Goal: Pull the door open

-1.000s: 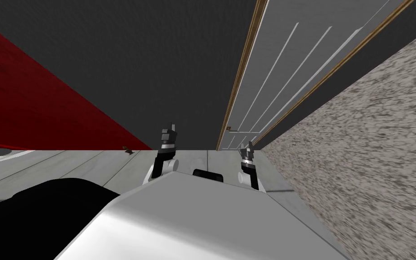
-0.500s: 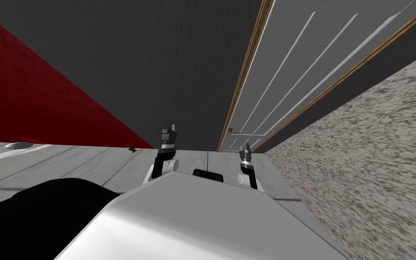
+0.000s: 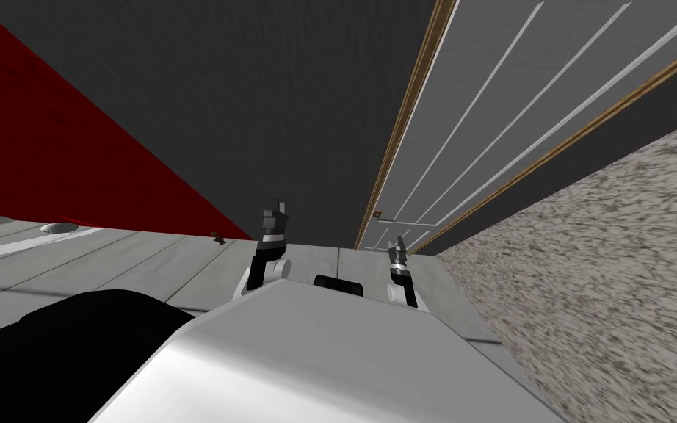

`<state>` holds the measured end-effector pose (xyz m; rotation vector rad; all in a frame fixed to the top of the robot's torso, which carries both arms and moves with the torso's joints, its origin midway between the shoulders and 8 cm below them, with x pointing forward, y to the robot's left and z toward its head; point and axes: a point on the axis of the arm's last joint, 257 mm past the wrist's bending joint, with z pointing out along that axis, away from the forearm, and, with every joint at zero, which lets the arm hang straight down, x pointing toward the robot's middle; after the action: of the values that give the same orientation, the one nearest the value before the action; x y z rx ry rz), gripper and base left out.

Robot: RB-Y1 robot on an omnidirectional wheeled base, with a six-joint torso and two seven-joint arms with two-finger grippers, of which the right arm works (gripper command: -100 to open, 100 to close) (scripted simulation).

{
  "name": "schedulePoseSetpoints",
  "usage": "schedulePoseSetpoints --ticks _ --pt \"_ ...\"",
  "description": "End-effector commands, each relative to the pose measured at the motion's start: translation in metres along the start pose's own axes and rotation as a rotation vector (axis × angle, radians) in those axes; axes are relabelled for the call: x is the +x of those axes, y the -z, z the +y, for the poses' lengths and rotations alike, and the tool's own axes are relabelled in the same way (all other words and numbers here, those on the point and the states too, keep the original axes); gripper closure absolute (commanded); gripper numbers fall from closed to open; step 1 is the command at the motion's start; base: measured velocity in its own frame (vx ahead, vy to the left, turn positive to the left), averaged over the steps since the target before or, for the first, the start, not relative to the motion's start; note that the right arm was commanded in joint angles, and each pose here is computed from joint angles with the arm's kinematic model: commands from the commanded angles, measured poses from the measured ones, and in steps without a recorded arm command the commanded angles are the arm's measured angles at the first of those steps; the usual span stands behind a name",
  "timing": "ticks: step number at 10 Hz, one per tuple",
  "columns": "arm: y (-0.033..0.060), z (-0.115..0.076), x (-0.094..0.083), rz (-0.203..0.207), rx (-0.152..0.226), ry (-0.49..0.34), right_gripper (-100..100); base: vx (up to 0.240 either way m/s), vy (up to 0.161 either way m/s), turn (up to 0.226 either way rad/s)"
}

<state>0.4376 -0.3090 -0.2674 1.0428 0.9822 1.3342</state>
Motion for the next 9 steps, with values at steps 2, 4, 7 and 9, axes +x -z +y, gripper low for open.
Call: schedulePoseSetpoints --ticks 2,4,7,9 --pt "0.0070 -0.018 -0.006 0.000 0.036 0.004 -100 0.047 -0.029 0.058" --pt "0.0108 -0.033 -0.011 0.002 0.066 0.007 -100 0.080 -0.041 0.103" --pt "0.0189 -0.053 -0.019 -0.001 0.111 0.012 -100 0.060 -0.032 0.058" --pt "0.0250 -0.067 -0.025 -0.003 0.143 0.017 -100 0.088 -0.053 0.095"
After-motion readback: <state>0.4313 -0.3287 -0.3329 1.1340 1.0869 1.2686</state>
